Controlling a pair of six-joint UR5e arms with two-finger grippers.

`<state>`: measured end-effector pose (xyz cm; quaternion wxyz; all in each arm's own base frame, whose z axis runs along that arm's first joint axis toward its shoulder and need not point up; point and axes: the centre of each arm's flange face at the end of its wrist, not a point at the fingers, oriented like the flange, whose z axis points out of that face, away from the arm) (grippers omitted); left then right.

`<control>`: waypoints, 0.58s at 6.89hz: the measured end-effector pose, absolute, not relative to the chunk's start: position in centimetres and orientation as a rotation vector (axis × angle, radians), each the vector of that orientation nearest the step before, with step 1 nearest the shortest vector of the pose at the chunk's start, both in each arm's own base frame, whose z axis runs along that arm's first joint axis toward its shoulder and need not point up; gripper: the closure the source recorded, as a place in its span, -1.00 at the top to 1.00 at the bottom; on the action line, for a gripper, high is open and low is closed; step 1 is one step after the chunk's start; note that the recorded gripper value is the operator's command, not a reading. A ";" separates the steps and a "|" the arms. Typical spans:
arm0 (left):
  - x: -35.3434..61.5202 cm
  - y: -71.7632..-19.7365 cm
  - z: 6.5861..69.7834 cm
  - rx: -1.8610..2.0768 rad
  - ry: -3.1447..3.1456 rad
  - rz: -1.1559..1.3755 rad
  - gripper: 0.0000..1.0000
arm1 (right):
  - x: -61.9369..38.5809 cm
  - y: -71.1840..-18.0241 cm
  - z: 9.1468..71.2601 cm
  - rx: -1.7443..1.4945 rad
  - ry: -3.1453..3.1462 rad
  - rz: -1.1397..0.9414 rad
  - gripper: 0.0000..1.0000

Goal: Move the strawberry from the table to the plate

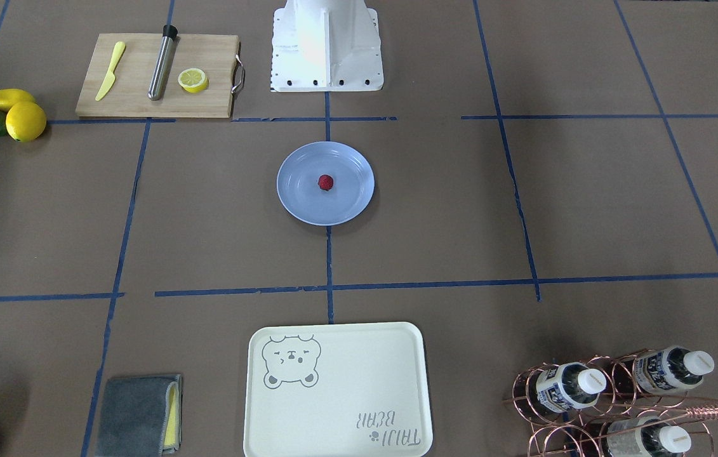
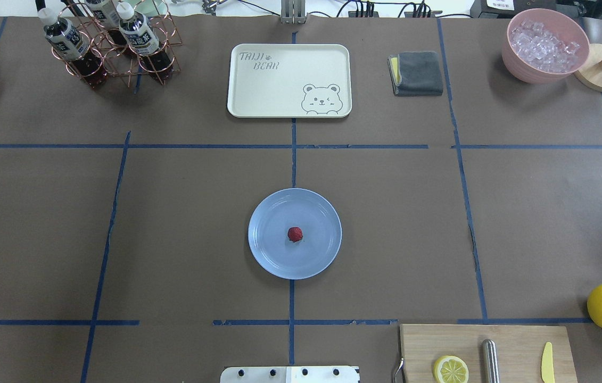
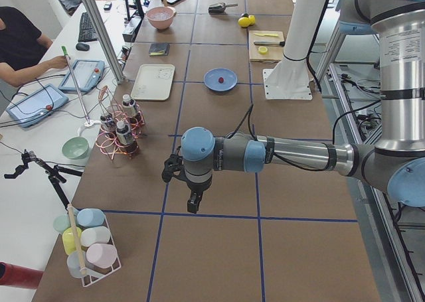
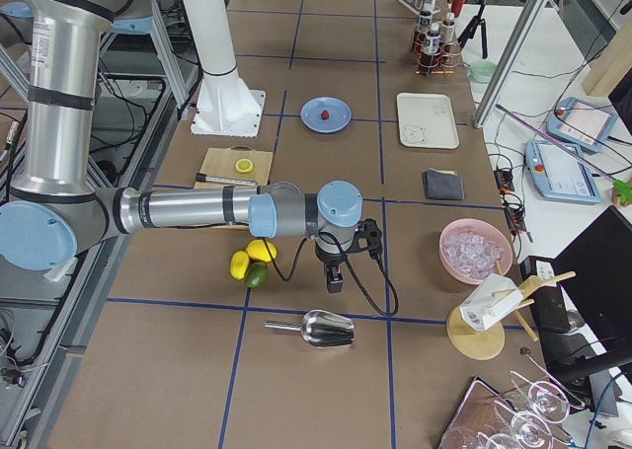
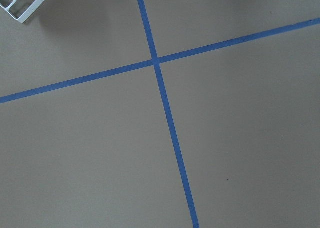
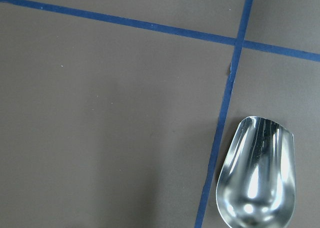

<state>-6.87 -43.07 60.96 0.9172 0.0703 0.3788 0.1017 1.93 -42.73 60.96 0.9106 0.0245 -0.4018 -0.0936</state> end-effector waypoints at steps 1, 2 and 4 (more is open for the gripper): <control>-6.9 -43.0 61.0 0.143 0.780 0.208 1.00 | 1.9 -42.7 61.0 0.049 -0.829 -0.192 1.00; -6.9 -43.0 61.1 0.141 0.780 0.207 1.00 | 2.0 -42.6 61.0 0.049 -0.828 -0.192 1.00; -6.9 -43.0 61.3 0.138 0.781 0.205 1.00 | 1.9 -42.6 61.1 0.047 -0.828 -0.191 1.00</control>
